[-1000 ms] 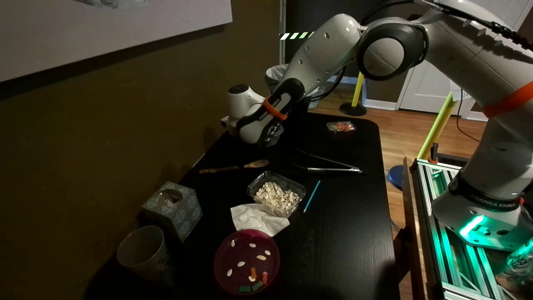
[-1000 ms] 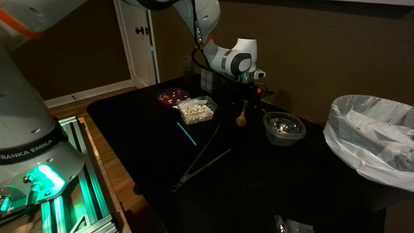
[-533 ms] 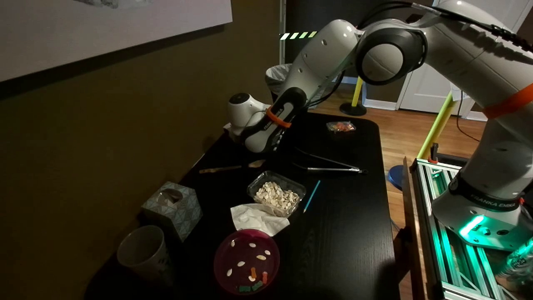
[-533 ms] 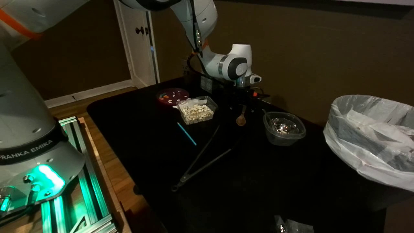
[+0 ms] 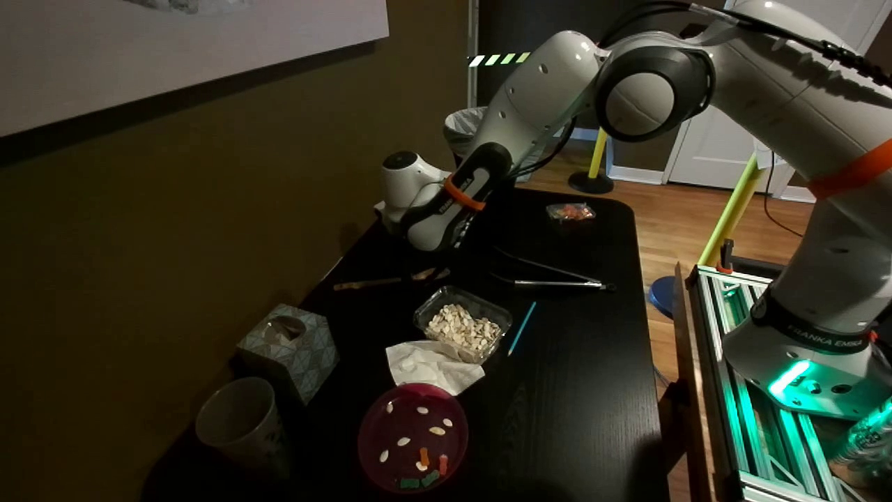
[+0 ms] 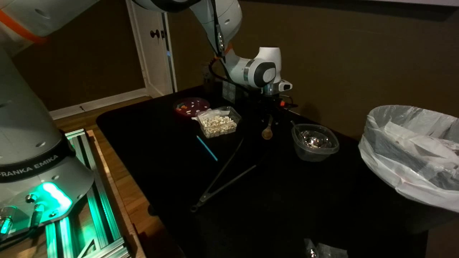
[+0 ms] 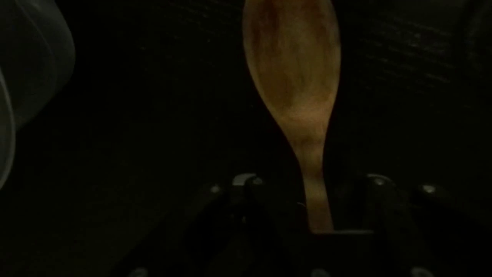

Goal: Put the wooden spoon in the clear container on the left.

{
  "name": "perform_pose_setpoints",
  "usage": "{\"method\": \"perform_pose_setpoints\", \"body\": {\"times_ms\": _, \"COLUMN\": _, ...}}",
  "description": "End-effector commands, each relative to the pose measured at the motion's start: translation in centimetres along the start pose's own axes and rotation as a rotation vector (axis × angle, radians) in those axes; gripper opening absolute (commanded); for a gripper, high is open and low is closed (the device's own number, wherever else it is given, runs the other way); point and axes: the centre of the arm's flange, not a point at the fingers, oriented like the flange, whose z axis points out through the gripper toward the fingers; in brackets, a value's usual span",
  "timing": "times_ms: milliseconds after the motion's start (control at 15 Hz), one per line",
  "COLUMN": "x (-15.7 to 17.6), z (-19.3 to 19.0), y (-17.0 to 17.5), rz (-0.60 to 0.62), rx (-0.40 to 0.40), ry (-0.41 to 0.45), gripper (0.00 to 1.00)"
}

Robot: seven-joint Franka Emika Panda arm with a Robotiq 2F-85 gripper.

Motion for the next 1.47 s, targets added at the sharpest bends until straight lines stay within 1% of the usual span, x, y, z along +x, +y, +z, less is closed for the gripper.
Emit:
{"method": "perform_pose_setpoints", "body": {"times_ms": 0, "x": 0.3, "z": 0.4, "y": 1.3, "rz": 0.081, "rx": 0.031, "ry": -0.008, "gripper": 0.15}}
{"method": "perform_pose_setpoints", "body": {"times_ms": 133, "x": 0.1, "z": 0.7, "y": 1.8, "rz": 0.115, "rx": 0.047, "ry": -0.021, "gripper": 0.02}}
{"method": "perform_pose_setpoints", "body": {"times_ms": 200, "x": -0.1, "z": 0.8, "y": 1.9, "rz": 0.127, "rx": 0.054, "ry": -0.027, "gripper": 0.0}}
{"method": "perform_pose_setpoints", "body": {"times_ms": 467, "x": -0.4, "z": 0.8, "y": 2.3, "rz": 0.157, "rx": 0.082, "ry": -0.059, "gripper": 0.0}}
{"method": "perform_pose_setpoints", "body": {"times_ms": 533, "x": -0.5, "z": 0.6, "y": 2.3, "rz": 0.154, "rx": 0.089, "ry": -0.069, "gripper": 0.05}}
{"method": "perform_pose_setpoints", "body": {"times_ms": 600, "x": -0.7, "z": 0.2, "y": 2.1, "rz": 0.141, "rx": 0.099, "ry": -0.076, "gripper": 0.28}}
{"method": "perform_pose_setpoints", "body": {"times_ms": 733, "x": -0.8, "z": -0.6, "y": 1.7, "rz": 0.103, "rx": 0.124, "ry": -0.077, "gripper": 0.31}}
{"method": "perform_pose_setpoints", "body": {"times_ms": 800, "x": -1.0, "z": -0.8, "y": 1.4, "rz": 0.054, "rx": 0.151, "ry": -0.094, "gripper": 0.37}}
{"method": "perform_pose_setpoints", "body": {"times_ms": 867, "x": -1.2, "z": -1.0, "y": 1.0, "rz": -0.005, "rx": 0.185, "ry": -0.111, "gripper": 0.46}}
{"method": "perform_pose_setpoints", "body": {"times_ms": 933, "x": -1.4, "z": -1.4, "y": 0.6, "rz": -0.057, "rx": 0.201, "ry": -0.123, "gripper": 0.53}}
{"method": "perform_pose_setpoints", "body": {"times_ms": 1000, "x": -1.4, "z": -1.7, "y": 0.3, "rz": -0.086, "rx": 0.23, "ry": -0.132, "gripper": 0.6}}
{"method": "perform_pose_setpoints", "body": {"times_ms": 1067, "x": -0.7, "z": -0.7, "y": 0.2, "rz": -0.027, "rx": 0.172, "ry": -0.106, "gripper": 0.43}}
{"method": "perform_pose_setpoints", "body": {"times_ms": 1200, "x": -0.7, "z": -1.2, "y": 0.0, "rz": -0.066, "rx": 0.198, "ry": -0.114, "gripper": 0.57}}
{"method": "perform_pose_setpoints", "body": {"times_ms": 1267, "x": -0.6, "z": -1.3, "y": 0.1, "rz": -0.073, "rx": 0.201, "ry": -0.111, "gripper": 0.6}}
{"method": "perform_pose_setpoints", "body": {"times_ms": 1333, "x": -0.8, "z": -0.7, "y": -0.3, "rz": -0.125, "rx": 0.225, "ry": -0.12, "gripper": 0.85}}
{"method": "perform_pose_setpoints", "body": {"times_ms": 1400, "x": -0.5, "z": -0.3, "y": -0.6, "rz": -0.192, "rx": 0.196, "ry": -0.092, "gripper": 0.85}}
